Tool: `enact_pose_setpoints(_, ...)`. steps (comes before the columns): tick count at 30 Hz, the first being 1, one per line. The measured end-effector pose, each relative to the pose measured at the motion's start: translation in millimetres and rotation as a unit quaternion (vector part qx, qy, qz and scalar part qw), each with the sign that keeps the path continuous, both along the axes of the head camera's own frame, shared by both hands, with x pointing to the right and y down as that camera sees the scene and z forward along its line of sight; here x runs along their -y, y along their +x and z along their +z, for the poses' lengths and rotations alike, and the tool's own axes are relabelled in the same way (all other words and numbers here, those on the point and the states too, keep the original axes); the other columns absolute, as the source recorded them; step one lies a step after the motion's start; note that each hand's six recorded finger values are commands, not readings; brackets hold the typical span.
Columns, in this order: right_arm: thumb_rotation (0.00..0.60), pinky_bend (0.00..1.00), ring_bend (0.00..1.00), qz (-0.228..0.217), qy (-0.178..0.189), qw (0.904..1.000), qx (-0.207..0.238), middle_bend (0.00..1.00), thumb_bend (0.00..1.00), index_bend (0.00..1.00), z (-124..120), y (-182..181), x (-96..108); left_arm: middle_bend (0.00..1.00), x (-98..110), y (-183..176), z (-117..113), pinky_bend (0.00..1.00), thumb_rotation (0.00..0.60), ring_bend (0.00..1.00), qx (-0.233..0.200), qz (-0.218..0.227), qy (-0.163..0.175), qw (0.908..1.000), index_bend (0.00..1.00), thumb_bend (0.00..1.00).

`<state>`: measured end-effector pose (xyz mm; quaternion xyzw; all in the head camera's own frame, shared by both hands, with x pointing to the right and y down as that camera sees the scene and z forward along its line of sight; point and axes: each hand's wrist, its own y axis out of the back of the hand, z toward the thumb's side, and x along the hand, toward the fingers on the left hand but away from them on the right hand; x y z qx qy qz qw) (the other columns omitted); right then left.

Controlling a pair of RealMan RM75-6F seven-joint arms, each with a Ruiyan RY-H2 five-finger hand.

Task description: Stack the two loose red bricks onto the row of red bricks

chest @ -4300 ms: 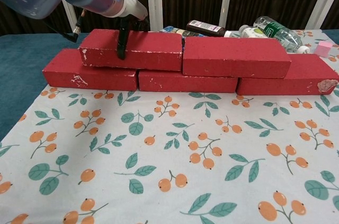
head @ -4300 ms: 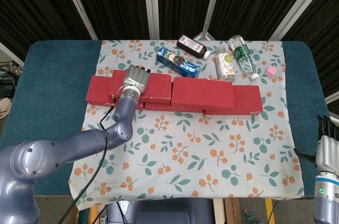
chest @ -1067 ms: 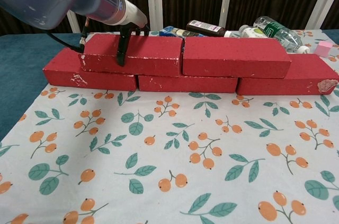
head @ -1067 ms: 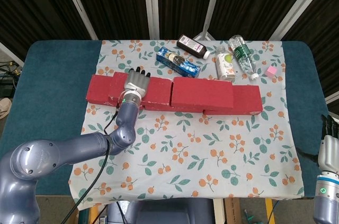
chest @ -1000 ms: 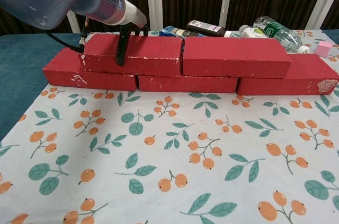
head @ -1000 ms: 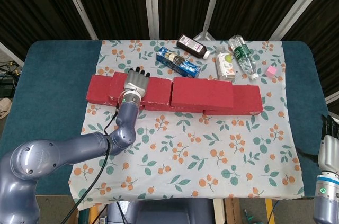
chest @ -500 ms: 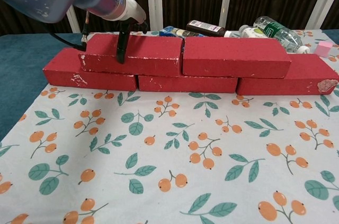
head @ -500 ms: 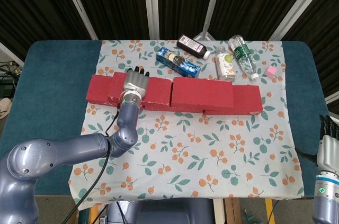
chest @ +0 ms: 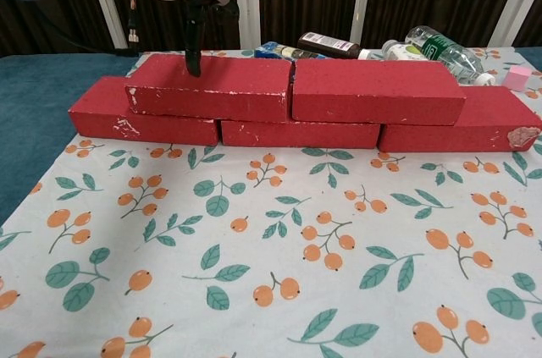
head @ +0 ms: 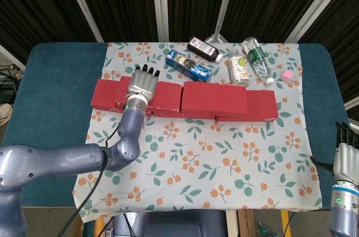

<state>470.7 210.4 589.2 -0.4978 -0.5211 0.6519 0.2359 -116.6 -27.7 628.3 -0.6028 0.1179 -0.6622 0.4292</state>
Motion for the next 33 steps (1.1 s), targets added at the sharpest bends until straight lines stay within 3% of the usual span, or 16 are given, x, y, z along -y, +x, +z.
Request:
enact_pose_setpoints(6, 0.600, 0.00, 0.00, 0.001, 0.001, 1.0000, -0.001, 0.00, 0.00, 0.00, 0.7, -0.5, 0.1, 0.10, -9.4, -19.8, -16.1, 0.12, 0.600, 0.00, -0.043, 0.015, -0.004, 0.9990, 0.00, 0.00)
enact_pose_setpoints(14, 0.600, 0.00, 0.00, 0.002, 0.003, 1.0000, -0.002, 0.00, 0.00, 0.00, 0.2, 0.0, 0.2, 0.12, -41.3, -27.8, -22.1, 0.10, 0.600, 0.00, -0.089, 0.055, -0.046, 0.9935, 0.02, 0.00)
enact_pose_setpoints(22, 0.600, 0.00, 0.00, 0.002, 0.004, 1.0000, -0.001, 0.00, 0.00, 0.00, -0.1, -0.6, -0.1, 0.13, -73.8, -20.7, -22.0, 0.09, 0.600, 0.00, -0.110, 0.094, -0.095, 0.9850, 0.02, 0.00)
enact_pose_setpoints(33, 0.600, 0.00, 0.00, 0.007, 0.006, 1.0000, 0.000, 0.00, 0.00, 0.00, -1.0, 2.4, 0.4, 0.14, -93.0, 4.5, -15.1, 0.09, 0.600, 0.00, -0.122, 0.126, -0.114, 0.9778, 0.02, 0.00)
